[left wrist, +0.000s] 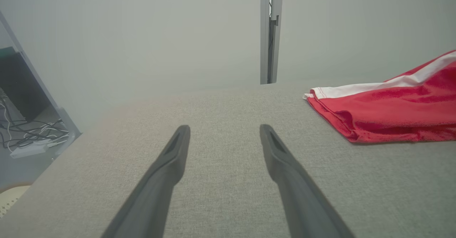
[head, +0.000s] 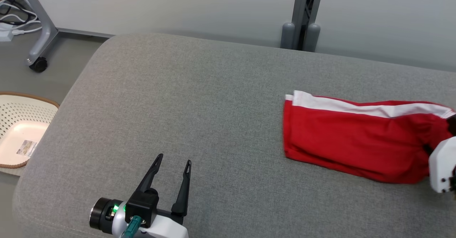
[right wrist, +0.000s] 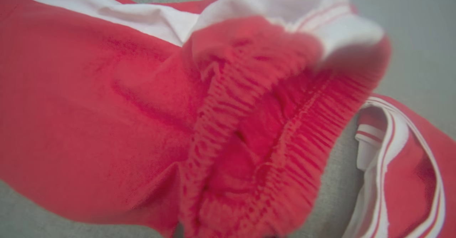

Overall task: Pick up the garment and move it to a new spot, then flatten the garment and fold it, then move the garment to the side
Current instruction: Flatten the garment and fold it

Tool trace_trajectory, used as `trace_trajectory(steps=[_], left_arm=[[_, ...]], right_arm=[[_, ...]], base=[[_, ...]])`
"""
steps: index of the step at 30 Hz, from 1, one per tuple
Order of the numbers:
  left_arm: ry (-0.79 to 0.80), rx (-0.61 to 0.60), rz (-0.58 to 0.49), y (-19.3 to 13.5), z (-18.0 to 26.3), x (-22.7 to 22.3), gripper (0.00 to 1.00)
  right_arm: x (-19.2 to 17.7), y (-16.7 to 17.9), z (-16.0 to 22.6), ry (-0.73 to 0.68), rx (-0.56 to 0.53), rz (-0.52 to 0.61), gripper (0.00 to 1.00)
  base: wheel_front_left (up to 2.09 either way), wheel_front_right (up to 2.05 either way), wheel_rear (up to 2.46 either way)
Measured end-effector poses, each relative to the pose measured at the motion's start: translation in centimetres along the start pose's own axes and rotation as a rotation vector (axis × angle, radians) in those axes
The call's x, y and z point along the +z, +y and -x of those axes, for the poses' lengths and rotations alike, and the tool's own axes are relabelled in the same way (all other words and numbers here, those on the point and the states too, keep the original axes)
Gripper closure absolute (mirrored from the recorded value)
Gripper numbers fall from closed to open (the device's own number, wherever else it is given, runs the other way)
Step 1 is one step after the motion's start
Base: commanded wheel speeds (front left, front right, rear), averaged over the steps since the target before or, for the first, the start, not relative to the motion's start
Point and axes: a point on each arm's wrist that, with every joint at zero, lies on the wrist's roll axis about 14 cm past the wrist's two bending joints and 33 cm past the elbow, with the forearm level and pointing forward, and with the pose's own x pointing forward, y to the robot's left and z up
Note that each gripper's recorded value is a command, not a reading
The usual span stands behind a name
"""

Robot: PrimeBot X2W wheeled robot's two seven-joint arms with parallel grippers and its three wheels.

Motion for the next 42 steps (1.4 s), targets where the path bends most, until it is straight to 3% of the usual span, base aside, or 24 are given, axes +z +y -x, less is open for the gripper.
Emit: trace_trajectory(steps=[9,28,42], left_arm=[[0.014,0.001,0.001,-0.1,-0.3,-0.3,0.0],[-0.028,0.005,0.04,-0.5,0.5,0.9,0.0],[-0.003,0.074,0.063,1.1,1.5,0.2,0.0]], right_arm=[[0.8,-2.7,-1.1,0.089,-0.075,0.157,1.0],[4.3,3.9,-0.7,0.087,0.038,0.208,1.0],[6.7,9.7,-3.0,0.117,0.165,0.198,1.0]], base=[[0.0,0.0,0.0],[0.0,0.0,0.0],[0.0,0.0,0.0]])
